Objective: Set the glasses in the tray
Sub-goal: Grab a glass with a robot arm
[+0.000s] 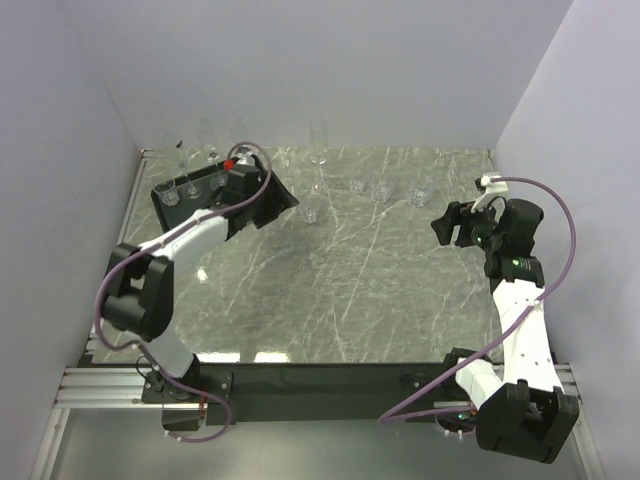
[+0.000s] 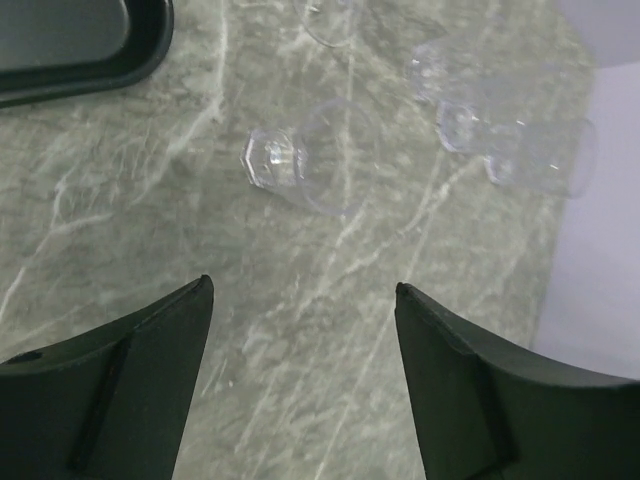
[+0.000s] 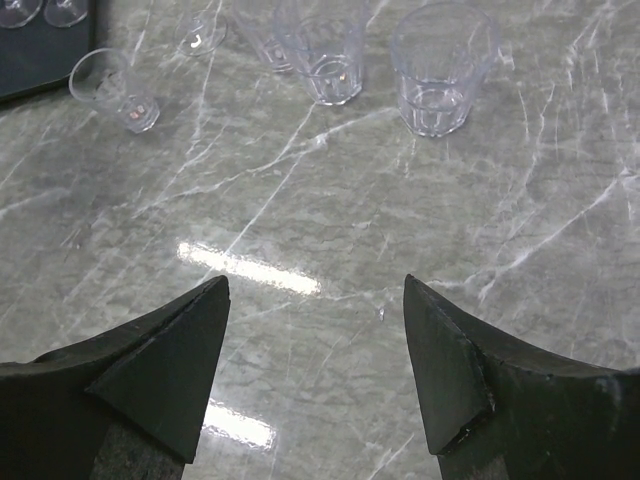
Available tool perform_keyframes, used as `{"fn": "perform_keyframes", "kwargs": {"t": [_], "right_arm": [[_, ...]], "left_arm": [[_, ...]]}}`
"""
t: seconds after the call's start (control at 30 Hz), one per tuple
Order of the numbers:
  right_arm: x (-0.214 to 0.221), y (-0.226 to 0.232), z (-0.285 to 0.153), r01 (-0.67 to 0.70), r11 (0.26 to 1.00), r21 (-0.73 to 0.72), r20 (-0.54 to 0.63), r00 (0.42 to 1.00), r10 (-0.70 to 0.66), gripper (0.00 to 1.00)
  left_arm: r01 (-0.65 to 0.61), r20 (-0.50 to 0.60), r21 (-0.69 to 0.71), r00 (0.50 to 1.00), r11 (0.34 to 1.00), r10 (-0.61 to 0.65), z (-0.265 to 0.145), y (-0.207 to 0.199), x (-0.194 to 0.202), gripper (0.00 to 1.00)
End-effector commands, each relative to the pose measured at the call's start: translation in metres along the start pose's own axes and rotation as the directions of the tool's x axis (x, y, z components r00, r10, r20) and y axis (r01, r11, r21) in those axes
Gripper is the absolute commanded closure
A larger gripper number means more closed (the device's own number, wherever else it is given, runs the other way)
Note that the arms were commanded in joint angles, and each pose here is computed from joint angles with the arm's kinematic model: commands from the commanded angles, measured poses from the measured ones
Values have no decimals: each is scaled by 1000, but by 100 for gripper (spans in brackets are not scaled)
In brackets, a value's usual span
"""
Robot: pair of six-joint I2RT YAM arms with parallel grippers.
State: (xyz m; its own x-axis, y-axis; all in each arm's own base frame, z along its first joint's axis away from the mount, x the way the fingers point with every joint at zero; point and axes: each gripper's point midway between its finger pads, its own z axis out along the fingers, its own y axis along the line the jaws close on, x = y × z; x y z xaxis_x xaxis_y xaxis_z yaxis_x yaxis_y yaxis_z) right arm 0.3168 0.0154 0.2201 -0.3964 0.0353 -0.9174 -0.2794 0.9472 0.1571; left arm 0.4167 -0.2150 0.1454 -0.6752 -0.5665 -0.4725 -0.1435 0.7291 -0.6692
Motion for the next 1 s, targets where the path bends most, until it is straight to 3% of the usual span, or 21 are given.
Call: {"fn": "perform_keyframes", "kwargs": {"t": [0.0, 0.2, 0.7, 0.97], "right_arm": [[-11, -7, 0, 14, 999, 31, 41, 999, -15, 23], [-10, -8, 1, 12, 999, 35, 39, 999, -14, 23], [-10, -7, 1, 17, 999, 29, 33, 999, -18, 24], [-10, -7, 1, 16, 999, 29, 33, 999, -17, 24]], "left_arm": [[24, 45, -119, 999, 993, -19, 11, 4, -10, 22], [34, 46, -206, 999, 978, -25, 38, 3, -16, 34], [-11, 13, -299, 1000, 954, 16, 84, -2, -13, 44], [-48, -7, -347, 999, 937, 49, 95, 4, -4, 60]]}}
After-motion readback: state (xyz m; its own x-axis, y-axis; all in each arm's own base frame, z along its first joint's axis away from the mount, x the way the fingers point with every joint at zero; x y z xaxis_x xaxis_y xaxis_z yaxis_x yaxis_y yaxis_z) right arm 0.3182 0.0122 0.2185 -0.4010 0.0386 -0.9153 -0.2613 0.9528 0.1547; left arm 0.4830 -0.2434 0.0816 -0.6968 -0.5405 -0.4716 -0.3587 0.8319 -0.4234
